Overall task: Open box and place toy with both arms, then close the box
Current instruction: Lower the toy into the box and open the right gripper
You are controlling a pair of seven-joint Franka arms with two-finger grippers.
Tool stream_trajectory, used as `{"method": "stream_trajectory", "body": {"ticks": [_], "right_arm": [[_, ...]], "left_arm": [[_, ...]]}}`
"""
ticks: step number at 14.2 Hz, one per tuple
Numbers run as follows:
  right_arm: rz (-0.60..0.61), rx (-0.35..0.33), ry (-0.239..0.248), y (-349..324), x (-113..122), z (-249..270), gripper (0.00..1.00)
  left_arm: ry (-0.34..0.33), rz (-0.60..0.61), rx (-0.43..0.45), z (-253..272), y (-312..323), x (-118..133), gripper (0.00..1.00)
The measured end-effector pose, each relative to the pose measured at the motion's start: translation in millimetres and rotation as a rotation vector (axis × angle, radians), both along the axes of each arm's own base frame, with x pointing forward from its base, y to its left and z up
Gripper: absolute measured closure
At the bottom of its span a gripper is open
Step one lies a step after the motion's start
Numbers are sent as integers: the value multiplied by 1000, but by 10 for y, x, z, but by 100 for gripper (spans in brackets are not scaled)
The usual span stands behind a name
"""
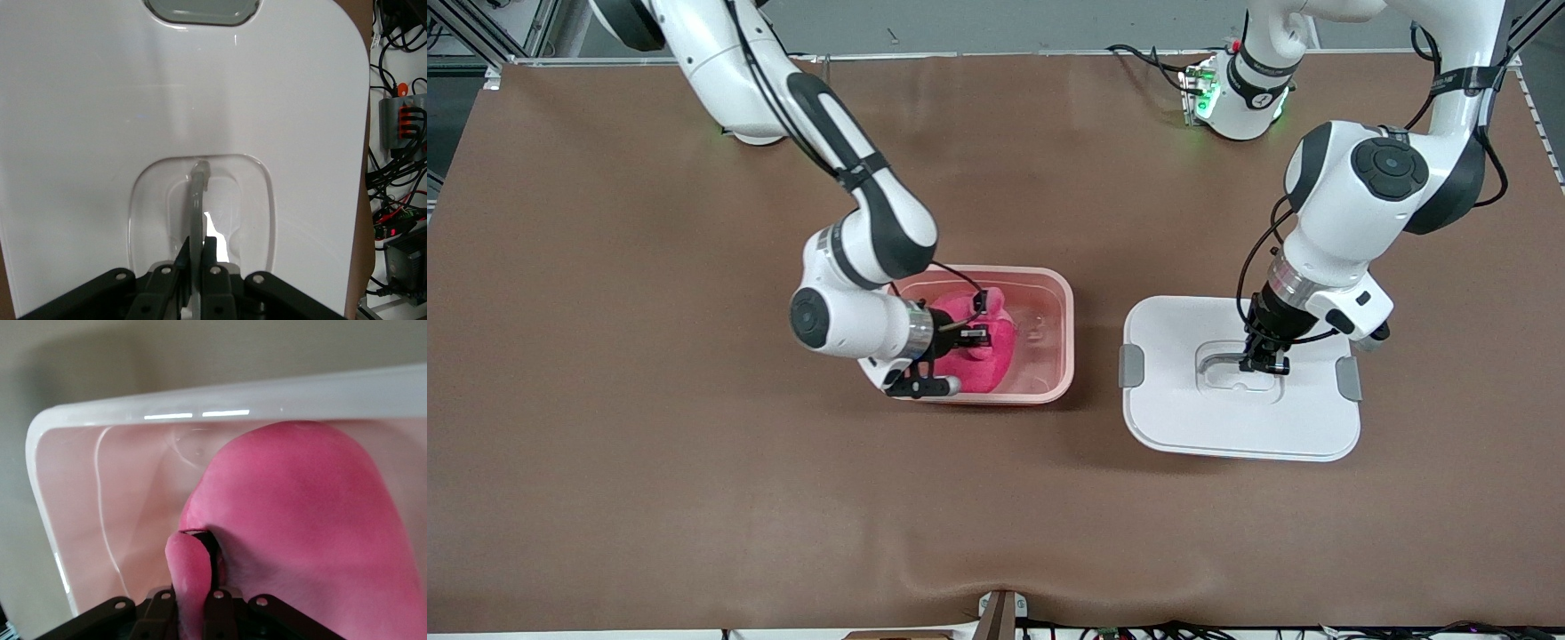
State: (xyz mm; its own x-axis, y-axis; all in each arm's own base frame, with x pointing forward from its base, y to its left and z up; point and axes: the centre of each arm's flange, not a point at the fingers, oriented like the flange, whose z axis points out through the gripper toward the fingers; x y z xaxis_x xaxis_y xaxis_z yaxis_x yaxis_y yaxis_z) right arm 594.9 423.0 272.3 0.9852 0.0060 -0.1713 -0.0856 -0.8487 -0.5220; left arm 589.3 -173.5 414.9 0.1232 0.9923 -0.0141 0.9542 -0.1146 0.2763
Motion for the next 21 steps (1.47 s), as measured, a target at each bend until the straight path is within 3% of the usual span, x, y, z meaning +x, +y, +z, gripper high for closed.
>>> {"method": "stream_trajectory", "body": {"ticks": [5,9,12,19,21], "right_arm": [[8,-13,-109,533,-297,-283,89],[45,-49,-184,686,-394,-377,89],[72,-78,-206,662,-380,-390,80],[80,-76,-219,689,-375,-342,12],[84,-73,-231,697,-355,-278,0]], "left_arm": [[12,-10,2,-59,-40,-60,93],[13,-20,1,-65,-100,-82,93],[14,-21,1,-70,-103,-85,93],[13,-21,0,-70,-102,-85,93],[13,-21,0,-70,-101,-84,93]]}}
